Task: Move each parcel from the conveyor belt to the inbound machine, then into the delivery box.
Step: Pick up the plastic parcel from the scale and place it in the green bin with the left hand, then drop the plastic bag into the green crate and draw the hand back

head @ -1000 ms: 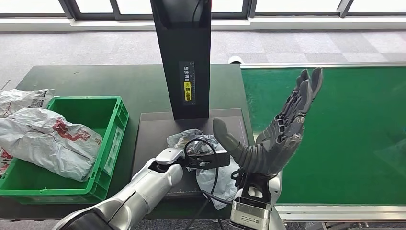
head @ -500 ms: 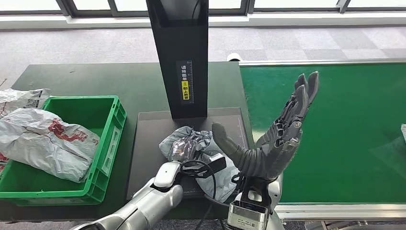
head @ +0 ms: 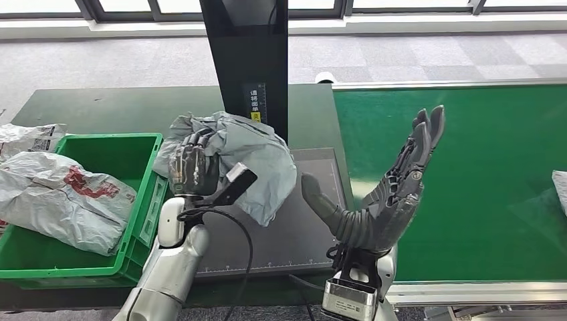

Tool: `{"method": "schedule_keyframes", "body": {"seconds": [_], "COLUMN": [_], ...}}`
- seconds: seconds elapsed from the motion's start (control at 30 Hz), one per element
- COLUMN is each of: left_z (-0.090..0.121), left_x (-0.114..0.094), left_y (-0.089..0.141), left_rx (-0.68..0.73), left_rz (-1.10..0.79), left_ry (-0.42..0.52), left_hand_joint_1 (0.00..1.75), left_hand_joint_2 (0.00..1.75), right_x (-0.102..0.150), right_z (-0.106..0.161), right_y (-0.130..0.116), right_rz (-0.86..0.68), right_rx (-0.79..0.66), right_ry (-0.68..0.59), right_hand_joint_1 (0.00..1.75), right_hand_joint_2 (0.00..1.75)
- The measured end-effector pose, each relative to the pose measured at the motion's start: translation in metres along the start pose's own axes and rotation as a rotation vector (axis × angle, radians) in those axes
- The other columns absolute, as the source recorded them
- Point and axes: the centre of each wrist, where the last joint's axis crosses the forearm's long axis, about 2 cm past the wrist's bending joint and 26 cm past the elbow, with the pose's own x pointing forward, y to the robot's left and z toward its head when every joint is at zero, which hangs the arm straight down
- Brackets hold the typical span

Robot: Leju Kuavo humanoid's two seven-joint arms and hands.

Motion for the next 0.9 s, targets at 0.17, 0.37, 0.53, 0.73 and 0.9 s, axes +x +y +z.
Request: {"method": "schedule_keyframes", "body": {"seconds": [0.17, 0.37, 0.53, 0.73, 0.9], "left_z": [-0.011, -0.006, 0.012, 0.025, 0.039], "left_x": [-0.045, -0.101, -0.14, -0.173, -0.197], "left_y": [0.031, 0.069, 0.086, 0.096, 0.097], "left_rx": [0.15, 0.33, 0.417, 0.419, 0.397], "left_rz": [-0.031, -0.071, -0.098, -0.159, -0.181], "left_ry": [0.106, 0.221, 0.348, 0.472, 0.582], "left_hand_joint_1": [1.75, 1.75, 1.75, 1.75, 1.75], "left_hand_joint_2": [1.75, 1.75, 1.75, 1.75, 1.75], "right_x": [0.001, 0.002, 0.001, 0.0, 0.0], "right_z": [0.008, 0.016, 0.018, 0.016, 0.017], "right_y": [-0.005, -0.011, -0.016, -0.02, -0.025], "right_rz": [0.004, 0.005, 0.014, 0.019, 0.029], "right_rx": [0.002, 0.003, -0.01, -0.027, -0.034], "right_ry": [0.026, 0.052, 0.069, 0.072, 0.072], "right_hand_joint_1": [0.0, 0.0, 0.0, 0.0, 0.0], "right_hand_joint_2": [1.75, 1.75, 1.75, 1.75, 1.75]}}
